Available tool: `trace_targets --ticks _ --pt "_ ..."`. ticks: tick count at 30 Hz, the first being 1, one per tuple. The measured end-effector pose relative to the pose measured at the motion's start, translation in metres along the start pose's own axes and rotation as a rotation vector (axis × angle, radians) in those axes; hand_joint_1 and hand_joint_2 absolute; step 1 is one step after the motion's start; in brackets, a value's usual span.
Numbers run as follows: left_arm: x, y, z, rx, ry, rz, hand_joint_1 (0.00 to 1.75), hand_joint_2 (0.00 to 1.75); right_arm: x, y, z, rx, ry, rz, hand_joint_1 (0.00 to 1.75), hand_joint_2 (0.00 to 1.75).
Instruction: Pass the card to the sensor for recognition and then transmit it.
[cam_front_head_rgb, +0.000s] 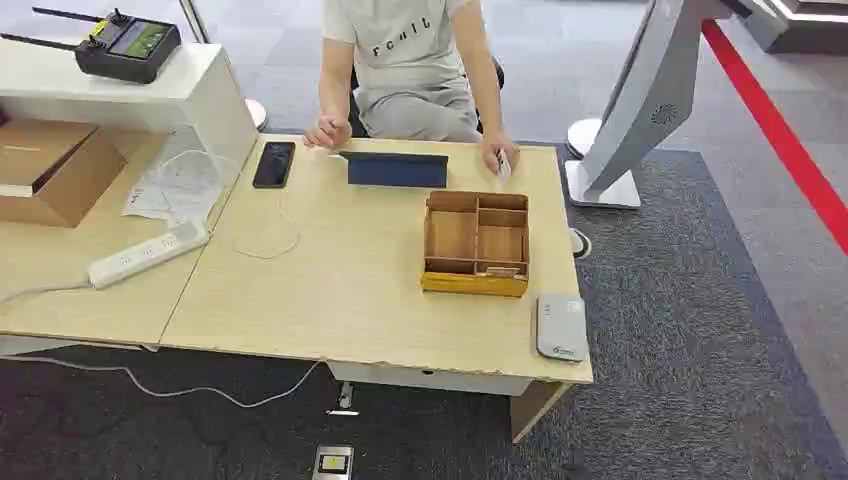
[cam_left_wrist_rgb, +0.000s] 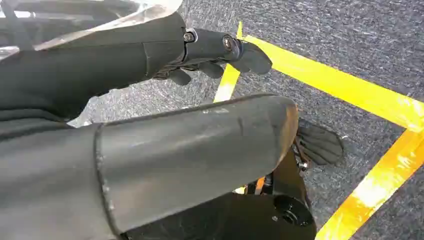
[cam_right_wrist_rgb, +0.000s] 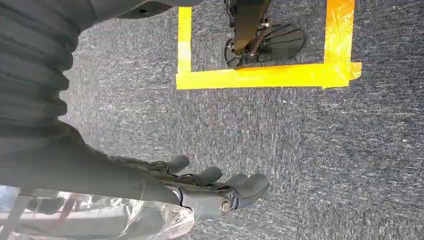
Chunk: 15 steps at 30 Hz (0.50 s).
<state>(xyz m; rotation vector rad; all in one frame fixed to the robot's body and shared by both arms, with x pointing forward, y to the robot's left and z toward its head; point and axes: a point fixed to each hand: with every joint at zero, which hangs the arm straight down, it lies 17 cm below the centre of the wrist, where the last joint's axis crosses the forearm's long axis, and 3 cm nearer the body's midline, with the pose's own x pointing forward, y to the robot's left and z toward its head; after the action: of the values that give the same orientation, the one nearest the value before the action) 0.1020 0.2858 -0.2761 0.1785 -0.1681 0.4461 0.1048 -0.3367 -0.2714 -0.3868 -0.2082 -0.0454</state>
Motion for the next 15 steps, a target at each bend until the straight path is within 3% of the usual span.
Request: trace_targets --ticks 15 --pt "0.0019 -0.0029 0.0004 -0.017 -0.011 0.001 0.0 0.0 -0.0018 -0.0002 0.0001 -0.003 0.011 -0.002 0.0 1.75"
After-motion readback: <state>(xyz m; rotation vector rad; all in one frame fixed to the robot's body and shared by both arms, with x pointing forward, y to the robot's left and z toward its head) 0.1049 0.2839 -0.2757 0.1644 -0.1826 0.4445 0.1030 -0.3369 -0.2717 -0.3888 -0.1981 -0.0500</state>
